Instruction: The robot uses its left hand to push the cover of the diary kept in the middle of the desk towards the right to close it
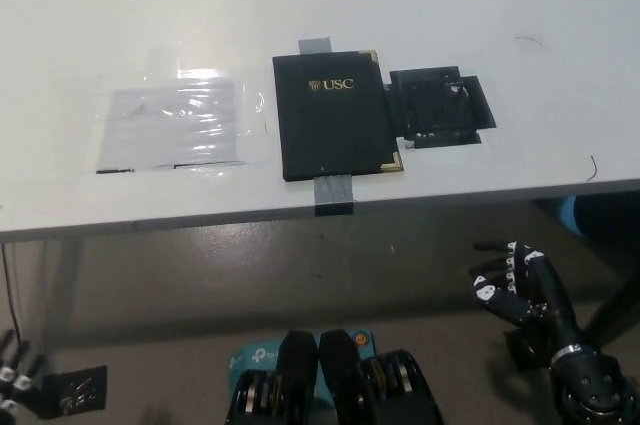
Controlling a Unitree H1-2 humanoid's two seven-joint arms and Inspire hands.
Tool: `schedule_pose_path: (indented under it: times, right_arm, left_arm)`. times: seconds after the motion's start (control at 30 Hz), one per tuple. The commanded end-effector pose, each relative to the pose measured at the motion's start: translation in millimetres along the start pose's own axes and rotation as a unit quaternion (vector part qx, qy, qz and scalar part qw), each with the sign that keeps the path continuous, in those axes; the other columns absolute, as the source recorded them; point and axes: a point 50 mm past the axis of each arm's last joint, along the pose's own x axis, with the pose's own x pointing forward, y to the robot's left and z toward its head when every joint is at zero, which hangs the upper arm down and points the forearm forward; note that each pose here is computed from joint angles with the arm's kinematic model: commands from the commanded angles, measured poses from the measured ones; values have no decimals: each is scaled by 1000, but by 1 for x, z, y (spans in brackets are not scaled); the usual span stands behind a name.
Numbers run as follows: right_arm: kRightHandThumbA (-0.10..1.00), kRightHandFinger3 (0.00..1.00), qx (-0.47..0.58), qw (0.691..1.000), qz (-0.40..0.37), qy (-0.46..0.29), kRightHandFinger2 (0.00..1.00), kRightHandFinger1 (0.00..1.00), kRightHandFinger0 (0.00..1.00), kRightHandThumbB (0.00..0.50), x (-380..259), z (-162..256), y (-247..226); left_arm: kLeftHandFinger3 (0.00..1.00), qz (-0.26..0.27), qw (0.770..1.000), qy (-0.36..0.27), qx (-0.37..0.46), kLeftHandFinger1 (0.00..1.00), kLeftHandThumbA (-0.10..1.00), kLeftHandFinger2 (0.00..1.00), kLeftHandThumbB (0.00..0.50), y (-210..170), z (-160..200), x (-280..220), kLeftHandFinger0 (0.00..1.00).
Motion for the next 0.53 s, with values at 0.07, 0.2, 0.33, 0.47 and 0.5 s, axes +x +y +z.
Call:
schedule_pose_path:
  times: [0.07, 0.2, 0.33, 0.47, 0.5]
  right_arm:
    - [567, 640, -10, 999, -19, -39, 430, 345, 353, 59, 2, 22, -11]
    - [574, 619, -6, 999, -20, -36, 420, 332, 330, 77, 2, 21, -12]
    - [579, 620, -8, 999, -19, -37, 430, 338, 345, 71, 1, 22, -12]
    - [566, 609, -3, 999, -19, -35, 417, 324, 342, 73, 1, 22, -11]
    - [566, 609, -3, 999, -19, -35, 417, 324, 342, 73, 1, 22, -11]
  left_arm:
    - [1000, -82, 992, -92, -33, 1000, 812, 1000, 171, -4, 25, -3, 1000]
    - [1000, -68, 993, -94, -27, 1000, 822, 1000, 165, -6, 25, -2, 1000]
    - [1000, -60, 993, -96, -12, 1000, 794, 1000, 171, -7, 26, -2, 1000]
    - [1000, -57, 993, -98, -12, 1000, 783, 1000, 150, -5, 25, -2, 1000]
    - [1000, -57, 993, -98, -12, 1000, 783, 1000, 150, -5, 25, -2, 1000]
